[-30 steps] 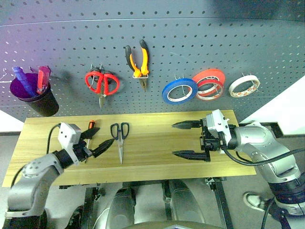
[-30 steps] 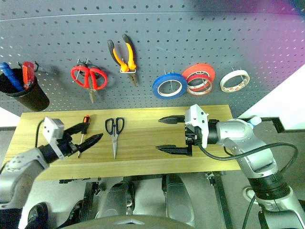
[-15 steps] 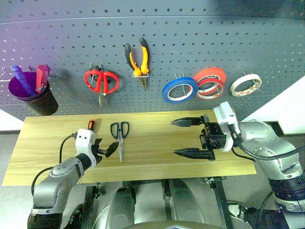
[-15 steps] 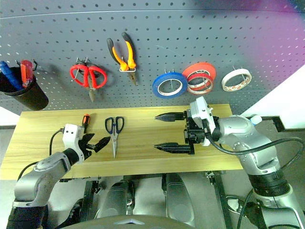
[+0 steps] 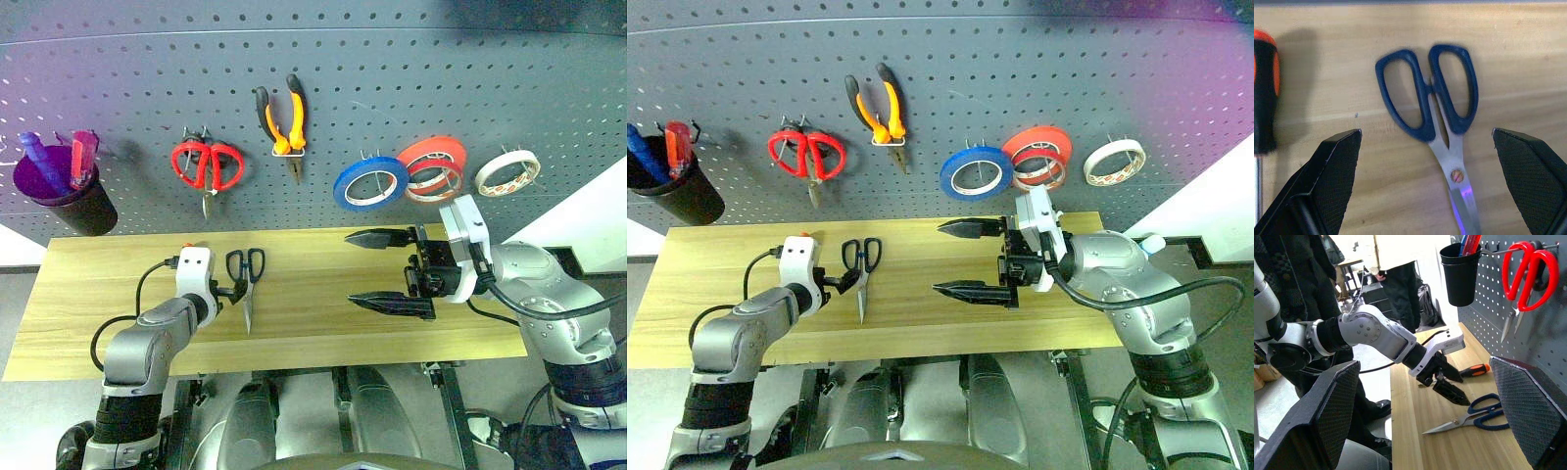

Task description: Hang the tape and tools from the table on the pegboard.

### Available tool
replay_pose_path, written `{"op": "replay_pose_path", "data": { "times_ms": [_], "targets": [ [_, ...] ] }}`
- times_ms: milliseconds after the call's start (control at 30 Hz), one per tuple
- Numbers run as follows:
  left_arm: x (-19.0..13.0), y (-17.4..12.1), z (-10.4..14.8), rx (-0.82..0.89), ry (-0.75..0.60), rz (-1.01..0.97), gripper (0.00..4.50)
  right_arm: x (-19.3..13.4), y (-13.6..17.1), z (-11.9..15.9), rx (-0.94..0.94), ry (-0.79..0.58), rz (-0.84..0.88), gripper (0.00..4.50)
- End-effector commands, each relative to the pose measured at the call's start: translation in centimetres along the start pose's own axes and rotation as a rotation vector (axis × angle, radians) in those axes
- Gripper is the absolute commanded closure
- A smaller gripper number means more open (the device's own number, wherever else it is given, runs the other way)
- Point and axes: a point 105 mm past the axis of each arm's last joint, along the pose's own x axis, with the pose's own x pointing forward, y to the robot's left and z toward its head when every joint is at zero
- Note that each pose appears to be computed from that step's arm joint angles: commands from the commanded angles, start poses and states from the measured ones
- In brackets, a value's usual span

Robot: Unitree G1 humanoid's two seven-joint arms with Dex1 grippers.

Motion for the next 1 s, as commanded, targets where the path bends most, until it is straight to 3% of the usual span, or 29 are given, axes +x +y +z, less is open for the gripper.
{"op": "replay_pose_path", "data": {
  "times_ms": [33, 167, 433, 600, 1000],
  "targets": [
    [-0.7, -0.4, 0.8, 0.017, -0.001, 0.027, 0.0, 0.3, 0.1, 0.8, -0.047, -0.025, 0.006, 0.05],
    [-0.6, -2.5, 0.5, 0.019, 0.042, -0.022, 0.0, 0.4, 0.1, 1.2, -0.049, -0.042, 0.014, 0.05],
    [0.3, -3.6, -0.7, 0.021, 0.119, -0.017, 0.0, 0.0, -0.1, 3.2, -0.012, -0.121, 0.027, 0.05],
    [0.6, -3.2, -0.6, 0.023, 0.128, 0.006, 0.0, -0.4, -0.1, 4.4, 0.023, -0.178, 0.037, 0.05],
    [1.5, -3.5, -1.2, -0.011, 0.155, 0.002, 0.0, -0.1, 0.1, 3.9, -0.005, -0.153, 0.027, 0.05]
  ]
}}
